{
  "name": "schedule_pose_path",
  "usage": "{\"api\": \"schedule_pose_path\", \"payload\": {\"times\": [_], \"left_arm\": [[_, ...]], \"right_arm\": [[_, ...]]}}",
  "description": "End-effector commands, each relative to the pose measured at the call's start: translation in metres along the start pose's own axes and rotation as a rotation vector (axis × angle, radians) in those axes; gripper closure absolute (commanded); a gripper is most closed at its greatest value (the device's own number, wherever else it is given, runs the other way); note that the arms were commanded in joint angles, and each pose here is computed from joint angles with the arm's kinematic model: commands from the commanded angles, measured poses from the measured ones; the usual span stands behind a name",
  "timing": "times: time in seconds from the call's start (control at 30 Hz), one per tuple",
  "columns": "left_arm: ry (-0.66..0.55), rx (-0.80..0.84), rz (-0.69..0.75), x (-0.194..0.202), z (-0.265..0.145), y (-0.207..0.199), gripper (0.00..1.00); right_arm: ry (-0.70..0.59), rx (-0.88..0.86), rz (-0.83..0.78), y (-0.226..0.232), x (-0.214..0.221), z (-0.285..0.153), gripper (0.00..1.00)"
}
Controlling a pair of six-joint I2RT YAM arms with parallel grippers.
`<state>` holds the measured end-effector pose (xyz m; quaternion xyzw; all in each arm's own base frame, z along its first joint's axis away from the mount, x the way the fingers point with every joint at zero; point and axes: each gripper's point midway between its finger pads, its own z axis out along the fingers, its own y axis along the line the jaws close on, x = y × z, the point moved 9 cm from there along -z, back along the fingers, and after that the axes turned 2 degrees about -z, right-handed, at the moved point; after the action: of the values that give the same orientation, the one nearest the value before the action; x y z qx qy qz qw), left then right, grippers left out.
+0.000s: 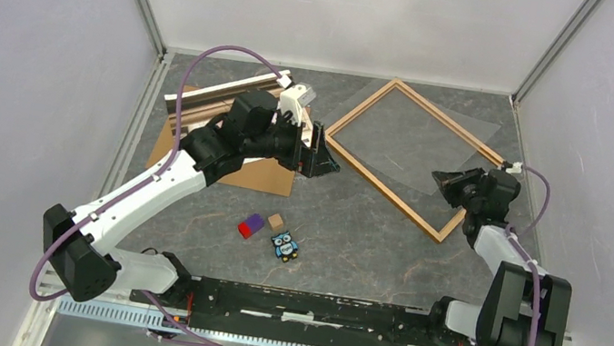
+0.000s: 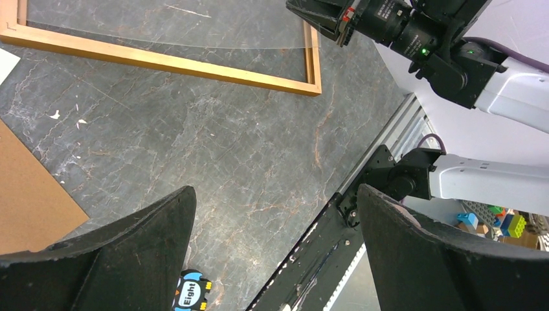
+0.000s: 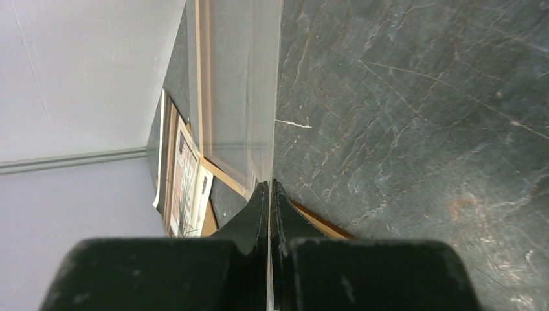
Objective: Put the photo into the frame
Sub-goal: Place the photo frame item in the photo frame.
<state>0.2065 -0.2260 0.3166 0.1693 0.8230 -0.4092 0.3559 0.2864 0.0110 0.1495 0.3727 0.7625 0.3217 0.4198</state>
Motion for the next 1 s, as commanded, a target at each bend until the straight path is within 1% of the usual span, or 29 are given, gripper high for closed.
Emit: {"api": "schedule_pose_path", "payload": {"times": [0.0, 0.3, 0.63, 0.97], "left_arm": [[-0.021, 0.040, 0.046, -0.006, 0.002, -0.003, 0.00], [-0.021, 0.041, 0.043, -0.006, 0.003, -0.003, 0.00], [-0.021, 0.050, 0.042, -0.005, 0.002, -0.004, 0.00], [-0.022, 0.056, 0.041, -0.005, 0.002, -0.005, 0.00]], "right_arm": [[-0.062, -0.011, -0.037, 0.000, -0.008, -0.008, 1.00], [-0.060, 0.028, -0.049, -0.013, -0.007, -0.020, 1.00], [-0.010, -0.003, -0.065, -0.013, -0.005, -0.027, 1.00], [0.001, -0.004, -0.073, -0.019, -0.003, -0.032, 1.00]]}}
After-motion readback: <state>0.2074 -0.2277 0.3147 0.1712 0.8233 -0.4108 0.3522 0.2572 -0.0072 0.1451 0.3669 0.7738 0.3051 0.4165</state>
